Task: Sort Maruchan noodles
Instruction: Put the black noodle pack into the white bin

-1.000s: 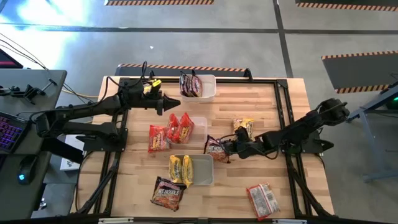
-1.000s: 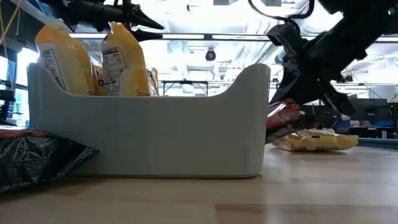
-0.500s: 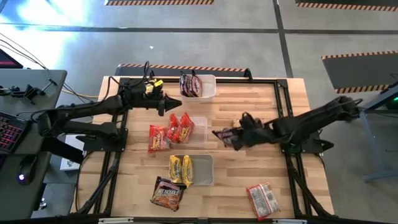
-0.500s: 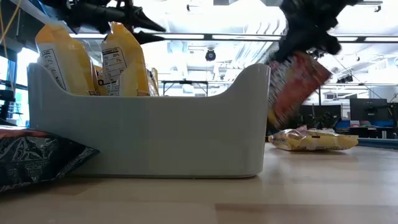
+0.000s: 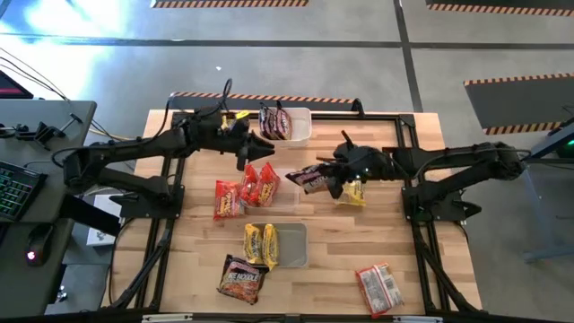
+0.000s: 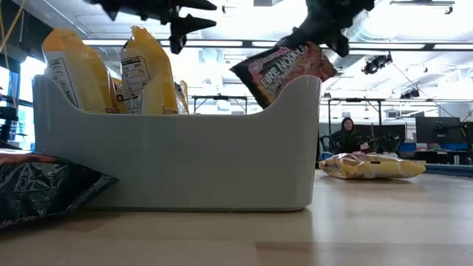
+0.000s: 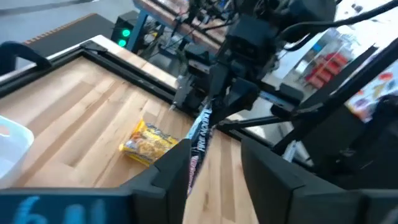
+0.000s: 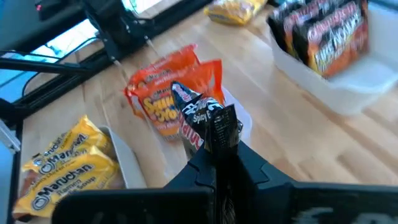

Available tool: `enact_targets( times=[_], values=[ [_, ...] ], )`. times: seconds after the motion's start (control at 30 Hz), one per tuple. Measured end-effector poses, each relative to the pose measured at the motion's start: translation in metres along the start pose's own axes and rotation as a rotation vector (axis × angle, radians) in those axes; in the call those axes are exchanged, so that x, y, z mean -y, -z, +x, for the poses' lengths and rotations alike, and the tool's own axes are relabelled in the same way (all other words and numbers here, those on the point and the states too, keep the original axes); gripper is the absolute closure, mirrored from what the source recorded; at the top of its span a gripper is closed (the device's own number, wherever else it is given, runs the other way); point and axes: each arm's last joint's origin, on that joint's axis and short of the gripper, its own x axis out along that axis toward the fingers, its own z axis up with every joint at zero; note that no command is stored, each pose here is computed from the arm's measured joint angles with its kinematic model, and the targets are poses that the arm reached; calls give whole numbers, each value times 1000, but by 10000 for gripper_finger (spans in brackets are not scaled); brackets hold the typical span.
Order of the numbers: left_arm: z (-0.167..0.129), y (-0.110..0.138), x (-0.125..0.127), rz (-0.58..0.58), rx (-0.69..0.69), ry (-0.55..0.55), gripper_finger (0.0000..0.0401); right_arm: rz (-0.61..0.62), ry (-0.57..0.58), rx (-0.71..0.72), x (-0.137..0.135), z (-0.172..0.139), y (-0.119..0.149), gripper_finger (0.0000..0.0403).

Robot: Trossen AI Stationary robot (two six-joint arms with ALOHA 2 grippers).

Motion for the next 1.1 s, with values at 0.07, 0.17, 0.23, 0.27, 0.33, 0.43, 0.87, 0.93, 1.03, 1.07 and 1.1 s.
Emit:
enact_targets(
  times=[0.07, 0.17, 0.23, 0.27, 0.33, 0.43, 0.87, 0.93, 1.03, 1.07, 1.1],
  values=[
    [5, -6, 1, 11, -29, -17, 251, -23, -9, 20, 3, 1, -4, 403],
    [13, -16, 2, 32, -54, -27, 225, -53, -32, 42, 8, 3, -11, 403],
    [17, -23, 4, 41, -62, -28, 211, -71, -48, 58, 11, 3, -15, 403],
    [19, -26, 5, 52, -68, -25, 204, -79, -57, 67, 13, 4, -17, 403],
    [24, -31, 9, 72, -71, -17, 193, -97, -72, 78, 15, 4, -20, 403],
    [32, -37, 14, 75, -74, 0, 180, -115, -86, 81, 19, 5, -23, 403],
    [84, -33, 18, 184, -277, -84, 173, -159, -145, 134, 29, 5, -35, 403],
    [89, -33, 19, 209, -282, -97, 173, -156, -156, 136, 31, 5, -37, 403],
    [94, -33, 20, 248, -282, -123, 173, -169, -167, 146, 31, 5, -38, 403],
    [95, -33, 20, 262, -279, -129, 173, -177, -172, 150, 31, 5, -39, 403],
    [95, -33, 20, 271, -283, -135, 173, -185, -177, 155, 31, 5, -39, 403]
  ],
)
